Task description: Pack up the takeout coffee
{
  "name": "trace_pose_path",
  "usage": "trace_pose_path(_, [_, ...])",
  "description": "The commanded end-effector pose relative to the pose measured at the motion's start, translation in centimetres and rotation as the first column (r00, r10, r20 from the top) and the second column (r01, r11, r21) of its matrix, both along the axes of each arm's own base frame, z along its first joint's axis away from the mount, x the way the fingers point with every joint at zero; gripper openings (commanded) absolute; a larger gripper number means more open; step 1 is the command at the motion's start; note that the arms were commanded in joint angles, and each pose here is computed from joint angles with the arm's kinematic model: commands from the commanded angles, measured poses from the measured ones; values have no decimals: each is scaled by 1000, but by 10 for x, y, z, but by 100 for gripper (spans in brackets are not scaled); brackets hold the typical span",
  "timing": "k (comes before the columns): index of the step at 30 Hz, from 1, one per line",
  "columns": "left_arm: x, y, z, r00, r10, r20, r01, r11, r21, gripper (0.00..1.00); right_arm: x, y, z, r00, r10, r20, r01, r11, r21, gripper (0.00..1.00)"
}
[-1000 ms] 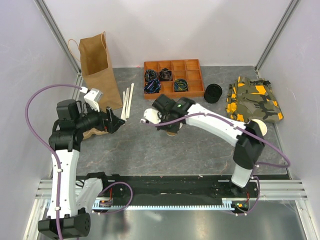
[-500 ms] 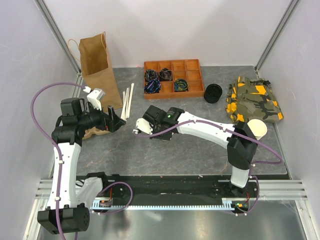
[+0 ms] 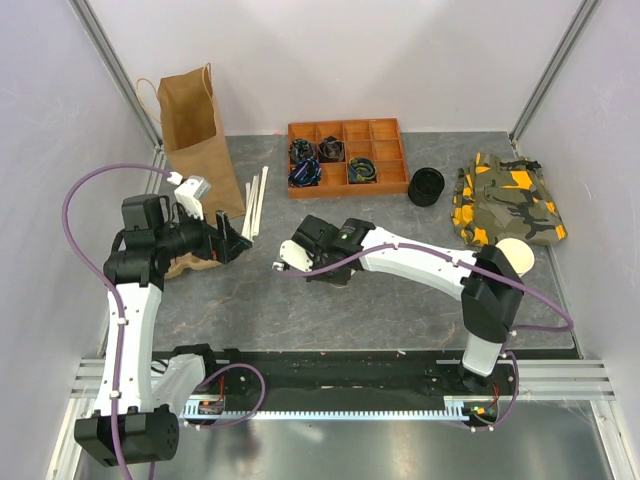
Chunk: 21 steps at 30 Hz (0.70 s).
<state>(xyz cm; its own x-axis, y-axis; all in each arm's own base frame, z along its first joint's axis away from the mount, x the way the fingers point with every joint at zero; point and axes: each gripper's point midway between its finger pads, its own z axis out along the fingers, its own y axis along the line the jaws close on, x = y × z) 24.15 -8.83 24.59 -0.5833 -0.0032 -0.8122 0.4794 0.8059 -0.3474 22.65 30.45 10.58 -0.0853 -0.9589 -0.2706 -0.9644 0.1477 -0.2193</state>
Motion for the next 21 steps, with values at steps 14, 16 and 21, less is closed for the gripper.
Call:
trace_pose_path(14, [-5, -11, 29, 990, -88, 108, 90, 996, -16, 100, 40, -14, 95, 988, -152, -33, 155, 951, 267, 70])
trace_pose_path(16, [-10, -16, 32, 985, -125, 118, 129, 991, -28, 100, 61, -25, 119, 975, -206, -83, 222, 908, 356, 73])
trace_pose_path(21, [-22, -30, 43, 958, -231, 169, 243, 968, -56, 100, 138, -107, 162, 890, -453, -57, 424, 776, 467, 83])
